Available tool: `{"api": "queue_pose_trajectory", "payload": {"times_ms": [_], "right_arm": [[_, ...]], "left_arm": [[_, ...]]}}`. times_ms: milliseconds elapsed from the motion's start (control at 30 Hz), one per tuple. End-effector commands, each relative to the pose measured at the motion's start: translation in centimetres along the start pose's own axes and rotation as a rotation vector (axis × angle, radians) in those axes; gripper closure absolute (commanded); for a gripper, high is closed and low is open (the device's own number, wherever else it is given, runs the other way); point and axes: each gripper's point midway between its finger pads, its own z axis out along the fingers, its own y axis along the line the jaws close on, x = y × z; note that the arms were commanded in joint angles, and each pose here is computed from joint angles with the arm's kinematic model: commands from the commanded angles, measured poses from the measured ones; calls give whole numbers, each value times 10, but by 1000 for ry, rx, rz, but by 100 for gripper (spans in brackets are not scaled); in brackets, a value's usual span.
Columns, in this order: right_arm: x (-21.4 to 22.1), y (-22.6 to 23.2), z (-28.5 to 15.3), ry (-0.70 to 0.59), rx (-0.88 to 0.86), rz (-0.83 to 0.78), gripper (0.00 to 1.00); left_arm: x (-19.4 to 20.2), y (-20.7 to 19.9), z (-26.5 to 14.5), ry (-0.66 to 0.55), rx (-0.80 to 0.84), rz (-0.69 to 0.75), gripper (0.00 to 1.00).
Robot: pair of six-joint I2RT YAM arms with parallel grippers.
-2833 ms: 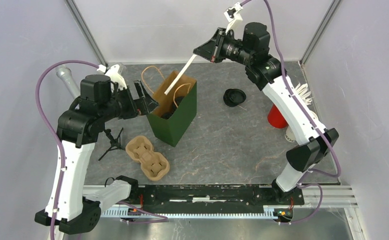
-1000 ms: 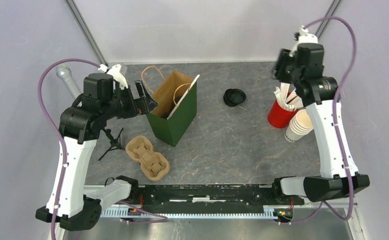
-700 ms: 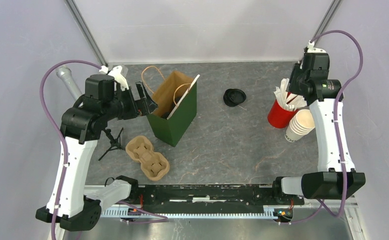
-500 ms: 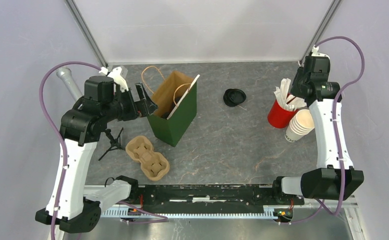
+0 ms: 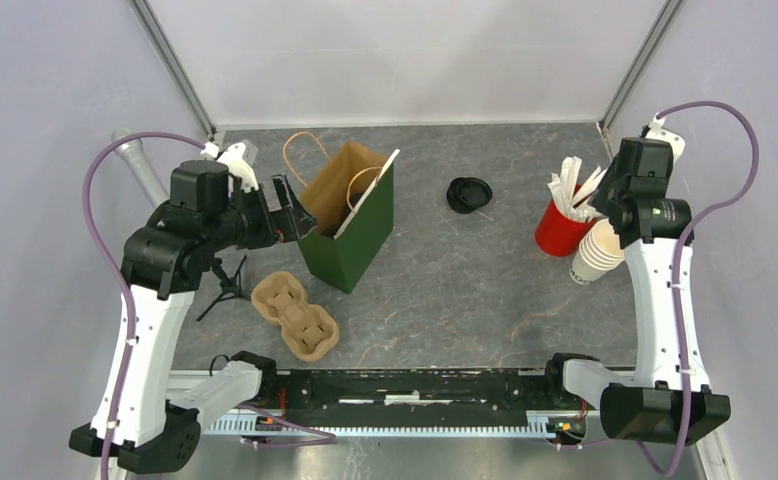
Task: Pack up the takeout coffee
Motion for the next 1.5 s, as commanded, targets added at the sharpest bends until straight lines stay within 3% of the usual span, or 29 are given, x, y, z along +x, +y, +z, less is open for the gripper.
{"api": "queue_pose_trajectory", "payload": {"times_ms": [0, 733, 900, 967, 1067, 1467], "right_arm": [[1, 13, 14, -25, -50, 53, 60], [16, 8, 43, 5, 5, -41, 69], [15, 6, 41, -1, 10, -47, 79], [12, 5, 38, -6, 13, -47, 89], [1, 3, 30, -29, 11, -62, 100], [-78, 6, -53, -157, -79, -96, 100]], "left_arm": [[-8, -8, 4, -25, 40, 12, 0], [-11, -8, 4, -33, 35, 18, 0], [-10, -6, 4, -34, 32, 25, 0], [-8, -5, 5, -29, 27, 25, 0], [-5, -5, 7, -20, 33, 23, 0], [-5, -6, 9, -12, 39, 21, 0]]}}
